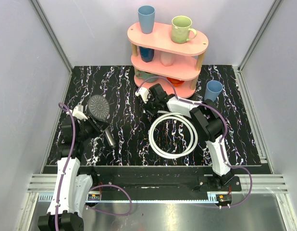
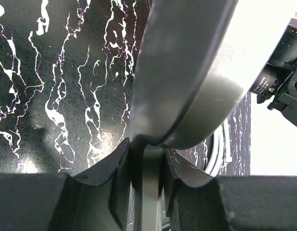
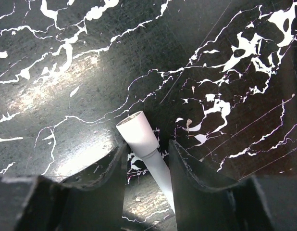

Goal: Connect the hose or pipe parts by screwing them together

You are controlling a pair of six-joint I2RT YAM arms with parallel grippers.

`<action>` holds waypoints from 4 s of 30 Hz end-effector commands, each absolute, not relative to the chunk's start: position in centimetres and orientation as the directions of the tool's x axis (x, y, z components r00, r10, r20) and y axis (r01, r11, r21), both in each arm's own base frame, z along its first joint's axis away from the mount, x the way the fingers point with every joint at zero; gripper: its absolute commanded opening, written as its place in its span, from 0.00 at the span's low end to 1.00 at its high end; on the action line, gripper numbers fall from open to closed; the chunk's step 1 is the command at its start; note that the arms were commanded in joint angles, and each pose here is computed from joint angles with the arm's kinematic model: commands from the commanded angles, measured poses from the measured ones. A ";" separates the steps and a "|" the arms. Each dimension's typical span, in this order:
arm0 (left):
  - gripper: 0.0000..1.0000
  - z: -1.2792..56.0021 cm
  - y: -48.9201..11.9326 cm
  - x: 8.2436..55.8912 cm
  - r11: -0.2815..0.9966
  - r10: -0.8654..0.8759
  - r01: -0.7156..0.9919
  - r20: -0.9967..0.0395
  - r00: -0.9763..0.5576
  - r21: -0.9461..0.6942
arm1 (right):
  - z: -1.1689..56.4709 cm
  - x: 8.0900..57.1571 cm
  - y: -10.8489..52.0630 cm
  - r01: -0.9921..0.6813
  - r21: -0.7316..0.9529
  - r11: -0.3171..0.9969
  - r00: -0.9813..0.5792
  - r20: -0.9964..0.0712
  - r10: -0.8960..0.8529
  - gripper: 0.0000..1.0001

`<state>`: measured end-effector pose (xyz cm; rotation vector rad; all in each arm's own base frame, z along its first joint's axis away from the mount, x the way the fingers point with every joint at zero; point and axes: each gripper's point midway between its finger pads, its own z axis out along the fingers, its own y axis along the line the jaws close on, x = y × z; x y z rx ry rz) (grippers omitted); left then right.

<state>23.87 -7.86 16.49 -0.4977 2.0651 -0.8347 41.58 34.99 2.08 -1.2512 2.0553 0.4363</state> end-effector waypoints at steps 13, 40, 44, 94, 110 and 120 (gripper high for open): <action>0.00 20.6 -7.9 25.2 0.685 -0.617 0.050 -0.615 -0.492 -0.727 | 1.2 40.1 35.4 -0.928 -0.045 0.370 -0.246 -0.671 -0.699 0.16; 0.00 39.7 -5.5 27.0 0.538 -0.814 0.621 -0.544 0.205 -0.570 | 31.8 37.0 39.7 -0.802 -0.321 0.504 0.278 -0.947 -0.160 0.00; 0.00 39.6 -5.3 26.8 0.547 -0.811 0.648 -0.528 0.252 -0.531 | 30.6 36.6 39.5 -0.800 -0.315 0.511 0.273 -0.949 -0.158 0.00; 0.00 38.8 -7.3 27.8 0.616 -0.732 0.697 -0.594 0.334 -0.367 | 26.8 27.9 47.2 -0.959 -0.088 0.269 0.071 -0.995 -0.069 0.00; 0.00 38.1 -7.8 27.8 0.602 -0.737 0.704 -0.602 0.308 -0.377 | 26.7 28.0 48.1 -0.966 -0.032 0.255 0.017 -0.998 -0.063 0.00; 0.00 36.3 -8.2 27.3 0.580 -0.748 0.706 -0.609 0.264 -0.406 | 28.4 27.6 48.5 -0.972 0.004 0.234 -0.008 -1.000 -0.018 0.00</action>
